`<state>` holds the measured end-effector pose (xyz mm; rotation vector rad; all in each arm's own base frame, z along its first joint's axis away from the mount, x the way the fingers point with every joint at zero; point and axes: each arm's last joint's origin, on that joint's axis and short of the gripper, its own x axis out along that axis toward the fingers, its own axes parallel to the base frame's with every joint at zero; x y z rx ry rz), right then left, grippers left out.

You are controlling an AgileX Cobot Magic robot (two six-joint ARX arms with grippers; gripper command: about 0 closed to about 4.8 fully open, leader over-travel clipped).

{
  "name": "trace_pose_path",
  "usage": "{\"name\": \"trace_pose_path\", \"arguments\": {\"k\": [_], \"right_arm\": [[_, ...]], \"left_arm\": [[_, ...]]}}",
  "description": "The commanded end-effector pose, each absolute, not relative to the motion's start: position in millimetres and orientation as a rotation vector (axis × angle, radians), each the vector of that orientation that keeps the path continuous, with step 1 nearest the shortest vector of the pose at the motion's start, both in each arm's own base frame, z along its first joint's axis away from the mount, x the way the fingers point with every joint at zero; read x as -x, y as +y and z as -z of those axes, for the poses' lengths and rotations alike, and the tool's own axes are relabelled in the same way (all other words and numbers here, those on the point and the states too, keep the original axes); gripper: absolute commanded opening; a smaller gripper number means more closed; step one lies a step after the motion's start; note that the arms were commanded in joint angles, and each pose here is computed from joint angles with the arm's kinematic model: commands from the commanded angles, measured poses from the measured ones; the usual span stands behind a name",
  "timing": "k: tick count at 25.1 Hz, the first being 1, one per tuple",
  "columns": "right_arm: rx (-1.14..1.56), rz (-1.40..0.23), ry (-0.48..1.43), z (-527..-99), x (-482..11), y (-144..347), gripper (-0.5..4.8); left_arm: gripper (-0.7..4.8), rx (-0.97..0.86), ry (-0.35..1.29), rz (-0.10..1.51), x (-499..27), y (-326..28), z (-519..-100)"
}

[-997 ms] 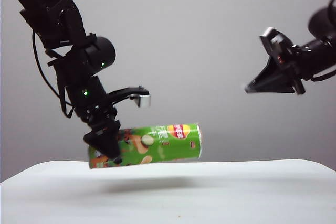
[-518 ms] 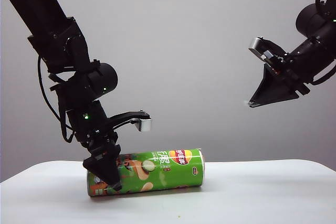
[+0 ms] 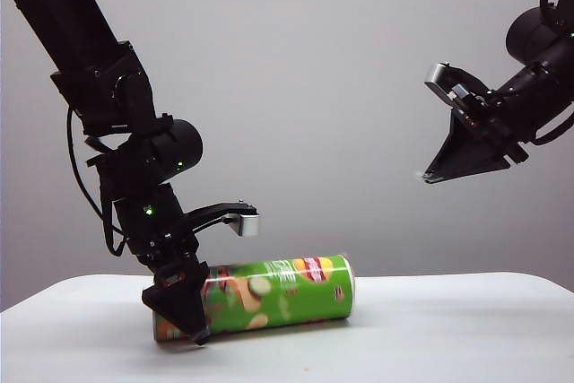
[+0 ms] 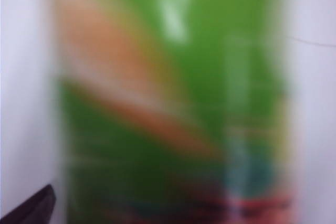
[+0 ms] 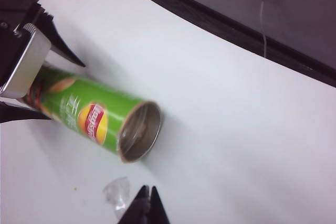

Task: Pick up the green tub of chips from the desk, push the transparent container that's holding the chips and has slipped out back in, and finally put the chips back on the desk.

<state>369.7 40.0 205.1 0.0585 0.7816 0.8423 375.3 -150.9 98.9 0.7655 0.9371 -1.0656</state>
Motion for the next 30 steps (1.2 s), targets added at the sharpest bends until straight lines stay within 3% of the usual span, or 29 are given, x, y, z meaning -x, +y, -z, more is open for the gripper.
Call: {"name": "trace_pose_path", "arguments": {"k": [1, 10, 13, 19, 24, 30], "right_arm": [[-0.058, -0.861, 0.763, -209.0, -369.3, 40.6, -0.09], [-0.07, -0.878, 0.762, -209.2, -368.7, 41.1, -0.09], [-0.08, -0.888, 0.77, -208.9, -367.8, 41.3, -0.09], [-0.13, -0.909, 0.776, -215.4, -364.1, 42.0, -0.09], [-0.088, -0.85, 0.772, -245.6, -345.4, 39.6, -0.09], [-0.073, -0.787, 0.765, -284.8, -308.1, 35.6, -0.09]], "left_arm": [[4.79, -0.779, 0.939, 1.018, -376.5, -152.1, -103.9], [4.79, -0.781, 0.905, 1.012, -371.9, -151.3, -130.1], [4.79, -0.785, 0.861, 1.0, -367.0, -149.4, -156.0], [4.79, -0.795, 0.937, 0.972, -343.3, -142.6, -194.4], [4.79, -0.851, 0.914, 0.89, -321.9, -135.1, -236.4], [4.79, -0.73, 0.776, 0.729, -293.0, -119.1, -298.7]]}}
